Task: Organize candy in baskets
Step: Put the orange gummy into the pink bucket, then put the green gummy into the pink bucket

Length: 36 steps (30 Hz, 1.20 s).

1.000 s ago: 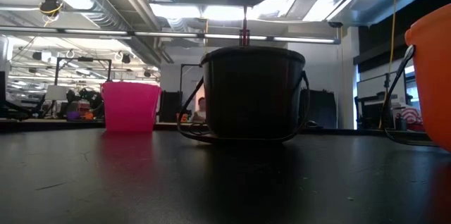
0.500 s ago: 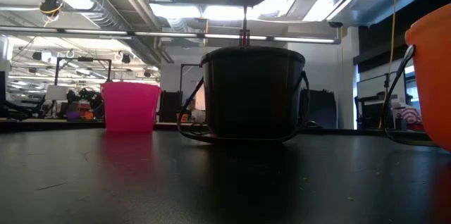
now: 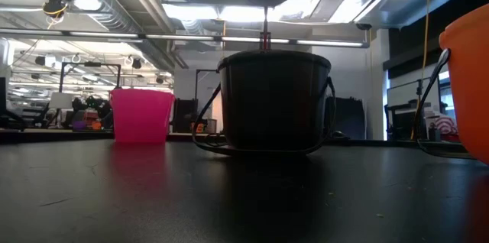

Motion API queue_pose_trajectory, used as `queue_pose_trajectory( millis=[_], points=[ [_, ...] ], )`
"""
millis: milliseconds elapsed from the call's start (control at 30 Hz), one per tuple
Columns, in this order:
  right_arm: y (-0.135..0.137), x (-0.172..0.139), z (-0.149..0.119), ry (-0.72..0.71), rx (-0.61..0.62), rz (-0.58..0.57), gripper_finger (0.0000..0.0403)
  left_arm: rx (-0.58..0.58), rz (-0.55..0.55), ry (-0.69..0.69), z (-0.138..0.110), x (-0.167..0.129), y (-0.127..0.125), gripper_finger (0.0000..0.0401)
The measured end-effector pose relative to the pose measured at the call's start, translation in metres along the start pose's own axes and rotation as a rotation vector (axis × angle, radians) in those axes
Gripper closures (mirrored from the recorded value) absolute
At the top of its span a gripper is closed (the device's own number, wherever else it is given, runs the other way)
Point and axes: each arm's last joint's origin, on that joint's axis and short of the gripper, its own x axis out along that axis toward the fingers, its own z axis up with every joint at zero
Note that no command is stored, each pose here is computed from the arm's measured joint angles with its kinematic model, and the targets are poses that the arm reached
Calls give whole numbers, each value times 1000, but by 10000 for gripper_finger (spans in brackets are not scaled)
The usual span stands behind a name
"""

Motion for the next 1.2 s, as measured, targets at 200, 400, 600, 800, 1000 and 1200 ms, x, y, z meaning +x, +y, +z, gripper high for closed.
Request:
queue_pose_trajectory(
  millis=[200,400,600,800,1000,1200],
  points=[
    [-5,5,1,1,14,-23,219,-31,-49,-173,-2,22,46,401],
    [-5,5,1,1,14,-23,219,-45,133,-251,11,34,95,401],
    [-5,5,1,2,15,-21,219,-114,442,-216,15,42,145,401],
    [-5,5,1,2,14,-19,219,-203,532,-50,3,51,183,401],
    [-4,5,1,7,19,-7,219,-232,572,-29,2,54,198,391],
    [-4,5,1,11,18,-2,219,-174,604,-23,7,50,203,323]
  ],
)
